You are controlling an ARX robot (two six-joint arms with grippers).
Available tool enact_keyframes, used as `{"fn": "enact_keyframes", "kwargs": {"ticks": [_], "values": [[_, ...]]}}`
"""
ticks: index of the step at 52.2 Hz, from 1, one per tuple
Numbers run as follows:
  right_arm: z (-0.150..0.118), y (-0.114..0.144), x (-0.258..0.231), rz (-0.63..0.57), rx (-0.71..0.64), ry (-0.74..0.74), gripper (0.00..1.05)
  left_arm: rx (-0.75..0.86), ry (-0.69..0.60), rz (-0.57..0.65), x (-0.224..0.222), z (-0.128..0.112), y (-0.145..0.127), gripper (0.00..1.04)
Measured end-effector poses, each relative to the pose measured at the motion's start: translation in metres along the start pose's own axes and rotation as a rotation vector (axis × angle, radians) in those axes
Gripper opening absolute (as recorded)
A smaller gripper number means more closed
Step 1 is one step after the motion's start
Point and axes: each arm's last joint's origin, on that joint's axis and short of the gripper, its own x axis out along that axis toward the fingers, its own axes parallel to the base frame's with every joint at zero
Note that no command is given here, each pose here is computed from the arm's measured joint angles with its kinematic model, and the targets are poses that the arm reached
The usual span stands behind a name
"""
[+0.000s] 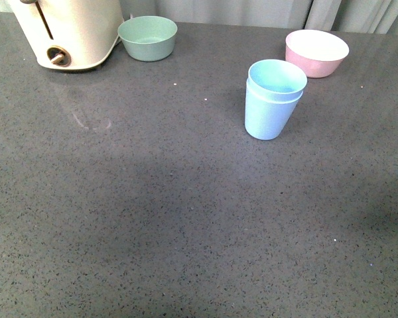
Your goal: Stack blue cups with both arms
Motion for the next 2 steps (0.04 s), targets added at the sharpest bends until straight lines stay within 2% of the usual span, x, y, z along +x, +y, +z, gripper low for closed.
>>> {"fn": "enact_keyframes", "kwargs": {"ticks": [2], "values": [[0.0000, 0.0000, 0.0000, 0.000, 0.000, 0.000, 0.96, 0.000, 0.000, 0.000, 0.0000, 0.0000, 0.0000, 0.96]]}}
